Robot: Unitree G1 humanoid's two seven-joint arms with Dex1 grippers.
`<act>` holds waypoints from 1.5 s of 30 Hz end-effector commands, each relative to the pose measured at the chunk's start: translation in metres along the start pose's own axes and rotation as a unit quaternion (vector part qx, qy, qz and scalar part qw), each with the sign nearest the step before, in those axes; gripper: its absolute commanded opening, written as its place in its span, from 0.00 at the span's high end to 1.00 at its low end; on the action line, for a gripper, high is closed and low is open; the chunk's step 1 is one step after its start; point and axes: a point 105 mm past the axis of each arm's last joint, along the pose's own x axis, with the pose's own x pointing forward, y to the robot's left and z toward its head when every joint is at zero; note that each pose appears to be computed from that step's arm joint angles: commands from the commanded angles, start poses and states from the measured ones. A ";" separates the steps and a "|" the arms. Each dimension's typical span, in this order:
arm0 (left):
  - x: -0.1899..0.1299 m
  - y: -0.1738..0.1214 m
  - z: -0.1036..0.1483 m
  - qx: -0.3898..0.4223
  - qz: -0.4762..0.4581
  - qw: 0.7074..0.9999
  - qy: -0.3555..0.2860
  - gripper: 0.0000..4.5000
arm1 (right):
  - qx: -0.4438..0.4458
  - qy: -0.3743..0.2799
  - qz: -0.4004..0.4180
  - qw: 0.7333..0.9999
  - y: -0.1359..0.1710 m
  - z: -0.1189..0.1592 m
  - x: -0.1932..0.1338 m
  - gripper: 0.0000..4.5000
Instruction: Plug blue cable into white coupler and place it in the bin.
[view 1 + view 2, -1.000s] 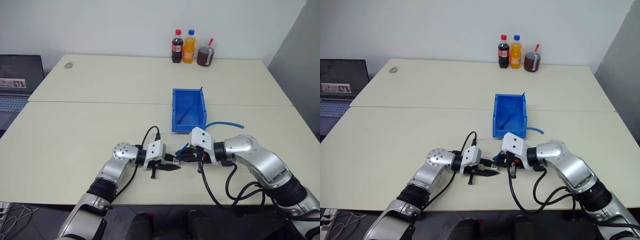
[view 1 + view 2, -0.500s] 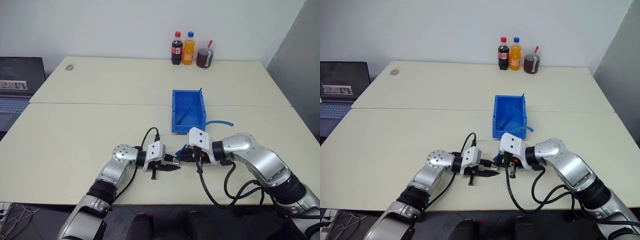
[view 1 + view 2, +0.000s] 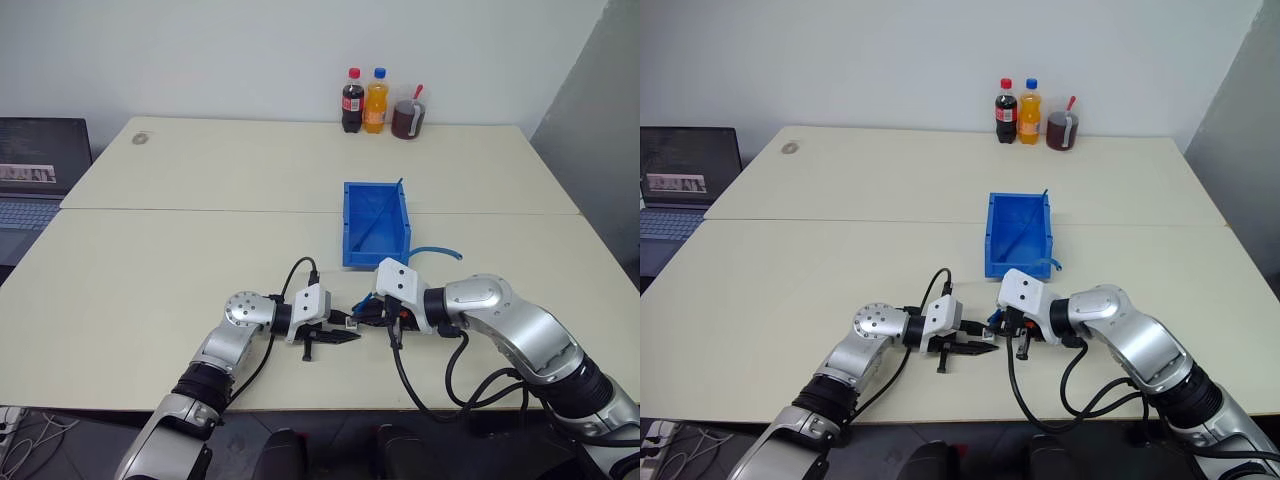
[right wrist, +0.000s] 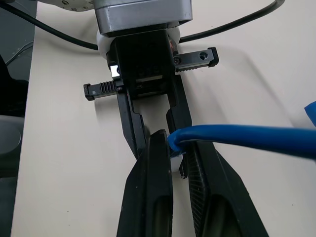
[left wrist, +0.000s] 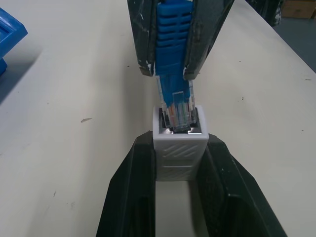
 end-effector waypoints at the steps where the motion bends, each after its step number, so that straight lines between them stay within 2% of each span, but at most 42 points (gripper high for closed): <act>1: 0.006 0.003 0.021 0.043 -0.014 0.999 -0.026 0.83 | 0.055 0.090 -0.056 0.993 -0.019 -0.047 -0.001 0.96; 10: 0.006 0.004 0.020 0.043 -0.012 0.999 -0.024 0.83 | 0.040 0.087 -0.070 0.993 -0.028 -0.041 -0.003 0.96; 15: 0.006 0.003 0.020 0.043 -0.011 0.999 -0.024 0.83 | 0.034 0.087 -0.060 0.994 -0.020 -0.038 -0.001 0.96; 24: 0.005 0.003 0.018 0.045 -0.009 0.999 -0.018 0.83 | 0.040 0.119 -0.038 0.991 -0.005 -0.066 0.011 0.96; 45: 0.004 0.004 0.016 0.047 -0.004 0.999 -0.012 0.83 | 0.054 0.145 -0.028 0.987 -0.001 -0.092 0.013 0.96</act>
